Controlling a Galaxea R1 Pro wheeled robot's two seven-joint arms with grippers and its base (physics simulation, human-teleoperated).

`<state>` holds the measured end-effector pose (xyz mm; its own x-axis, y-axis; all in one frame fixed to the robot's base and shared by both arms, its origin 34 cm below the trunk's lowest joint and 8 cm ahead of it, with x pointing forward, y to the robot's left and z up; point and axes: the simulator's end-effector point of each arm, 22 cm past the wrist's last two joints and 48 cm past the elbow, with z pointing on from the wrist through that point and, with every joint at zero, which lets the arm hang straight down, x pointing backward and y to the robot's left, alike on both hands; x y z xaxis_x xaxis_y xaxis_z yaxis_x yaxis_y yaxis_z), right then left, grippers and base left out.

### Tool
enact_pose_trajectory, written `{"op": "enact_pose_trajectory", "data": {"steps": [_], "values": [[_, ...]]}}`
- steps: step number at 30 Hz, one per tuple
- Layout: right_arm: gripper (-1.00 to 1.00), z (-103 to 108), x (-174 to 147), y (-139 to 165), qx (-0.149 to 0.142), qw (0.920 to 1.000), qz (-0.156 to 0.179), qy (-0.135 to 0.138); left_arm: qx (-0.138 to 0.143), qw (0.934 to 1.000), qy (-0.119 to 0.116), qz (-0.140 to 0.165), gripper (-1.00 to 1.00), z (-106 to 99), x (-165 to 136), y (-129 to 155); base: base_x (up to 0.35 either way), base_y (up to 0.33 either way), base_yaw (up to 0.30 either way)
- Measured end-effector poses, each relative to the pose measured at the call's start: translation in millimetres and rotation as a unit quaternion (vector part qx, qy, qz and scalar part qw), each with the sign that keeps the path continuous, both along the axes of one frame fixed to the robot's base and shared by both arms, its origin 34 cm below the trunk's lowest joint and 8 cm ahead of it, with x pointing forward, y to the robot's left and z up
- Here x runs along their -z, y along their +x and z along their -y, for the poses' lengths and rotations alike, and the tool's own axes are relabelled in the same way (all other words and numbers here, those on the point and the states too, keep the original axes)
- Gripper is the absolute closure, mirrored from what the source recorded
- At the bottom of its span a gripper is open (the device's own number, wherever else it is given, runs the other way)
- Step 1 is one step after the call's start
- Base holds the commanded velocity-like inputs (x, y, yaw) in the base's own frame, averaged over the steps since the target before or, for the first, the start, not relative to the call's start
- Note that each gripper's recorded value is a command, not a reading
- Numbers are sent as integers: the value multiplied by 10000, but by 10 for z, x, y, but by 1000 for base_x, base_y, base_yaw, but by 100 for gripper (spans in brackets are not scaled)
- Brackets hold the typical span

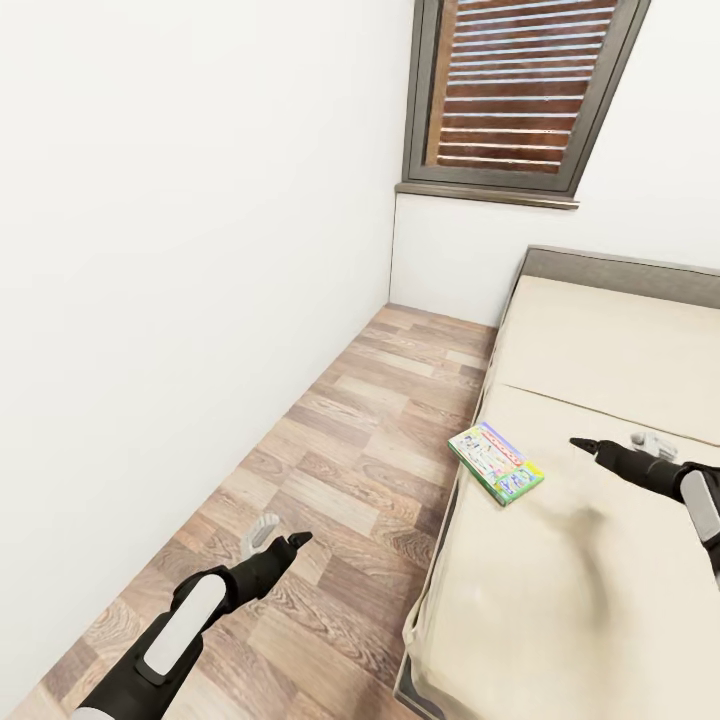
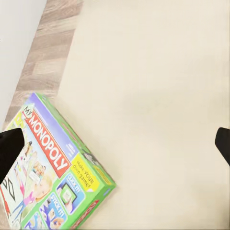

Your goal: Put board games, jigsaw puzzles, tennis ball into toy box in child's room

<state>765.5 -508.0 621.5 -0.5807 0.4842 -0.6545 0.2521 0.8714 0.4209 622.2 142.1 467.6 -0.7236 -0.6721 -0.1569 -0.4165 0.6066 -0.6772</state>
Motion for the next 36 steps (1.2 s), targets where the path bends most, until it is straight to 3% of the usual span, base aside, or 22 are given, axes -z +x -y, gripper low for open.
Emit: {"op": "enact_pose_trajectory", "data": {"steps": [5,15,36], "values": [[-100,217,-370,-118,117,9991,362,-201,2,10000,5,-23,-100,-3,18,-14,0,0,0],[-100,298,-727,-354,131,9969,635,-454,23,10000,-19,11,-100,8,12,-11,0,0,0],[-100,257,-890,-476,72,9961,689,-545,41,9999,-74,70,-100,25,-8,2,0,31,0]]}}
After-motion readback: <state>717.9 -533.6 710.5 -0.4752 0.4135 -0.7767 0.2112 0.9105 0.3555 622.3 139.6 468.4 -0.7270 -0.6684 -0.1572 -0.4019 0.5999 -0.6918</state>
